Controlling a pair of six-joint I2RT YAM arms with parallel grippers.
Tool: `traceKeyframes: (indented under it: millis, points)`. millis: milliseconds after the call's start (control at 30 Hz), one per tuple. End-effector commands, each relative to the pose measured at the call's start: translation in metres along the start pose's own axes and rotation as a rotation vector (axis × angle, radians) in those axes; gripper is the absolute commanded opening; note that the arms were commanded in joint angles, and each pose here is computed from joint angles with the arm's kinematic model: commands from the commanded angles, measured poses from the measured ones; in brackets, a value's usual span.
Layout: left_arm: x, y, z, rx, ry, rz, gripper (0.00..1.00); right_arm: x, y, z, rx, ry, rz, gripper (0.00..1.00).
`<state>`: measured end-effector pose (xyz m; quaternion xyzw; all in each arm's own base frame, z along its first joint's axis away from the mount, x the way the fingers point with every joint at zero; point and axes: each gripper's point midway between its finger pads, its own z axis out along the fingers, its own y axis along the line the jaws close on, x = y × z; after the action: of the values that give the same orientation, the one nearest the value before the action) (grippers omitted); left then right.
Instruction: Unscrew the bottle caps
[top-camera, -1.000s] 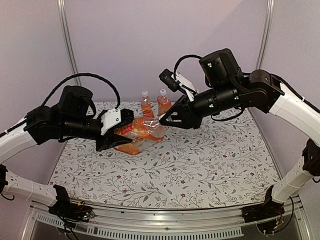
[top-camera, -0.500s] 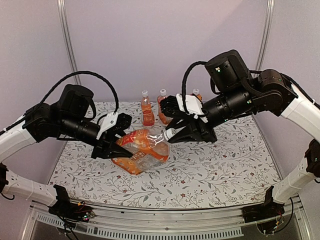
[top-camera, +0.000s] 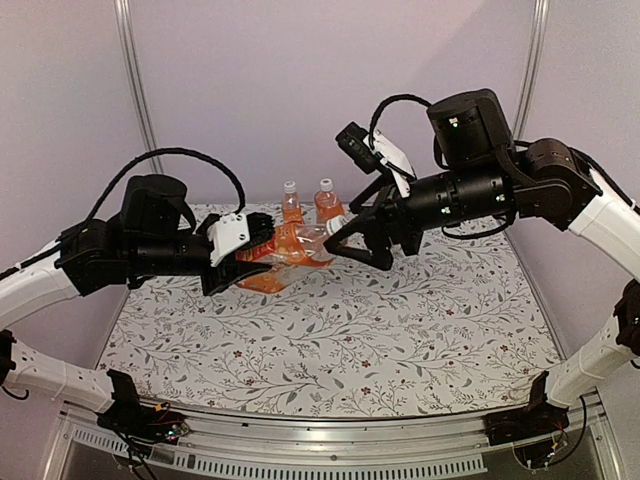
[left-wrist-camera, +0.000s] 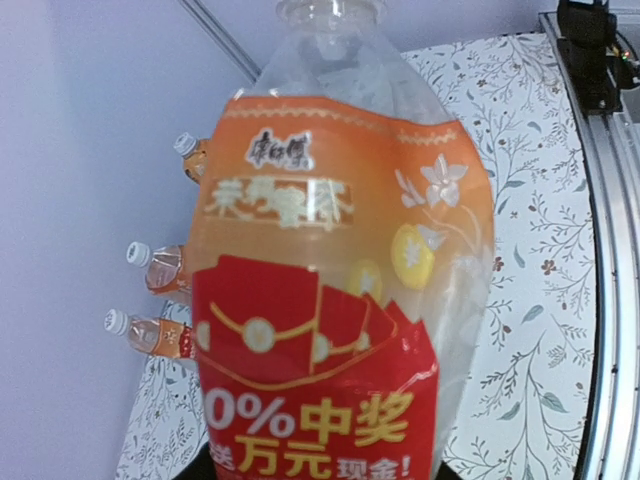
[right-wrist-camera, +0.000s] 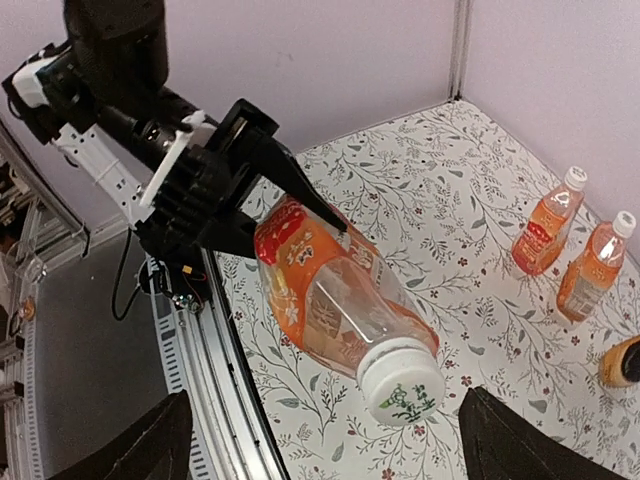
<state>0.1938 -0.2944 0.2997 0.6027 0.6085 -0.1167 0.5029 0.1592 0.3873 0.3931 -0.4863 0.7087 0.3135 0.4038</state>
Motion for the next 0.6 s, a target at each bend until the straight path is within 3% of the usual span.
traceKeyframes:
  millis: [0,133,433,567]
  points:
    - [0.005,0.022,0.005,-0.149,0.039,0.07,0.15,0.008,-0.044,0.007,0.18,0.006,0.464,0.91]
    - [0.004,0.016,0.006,-0.131,0.03,0.085,0.15,0.013,-0.064,0.008,0.202,0.009,0.631,0.82]
    - [0.003,0.016,0.006,-0.133,0.033,0.096,0.15,0.003,-0.04,0.033,-0.02,0.075,0.698,0.5]
    - [0.004,0.016,0.006,-0.136,0.037,0.096,0.15,0.011,-0.037,0.035,-0.035,0.103,0.722,0.5]
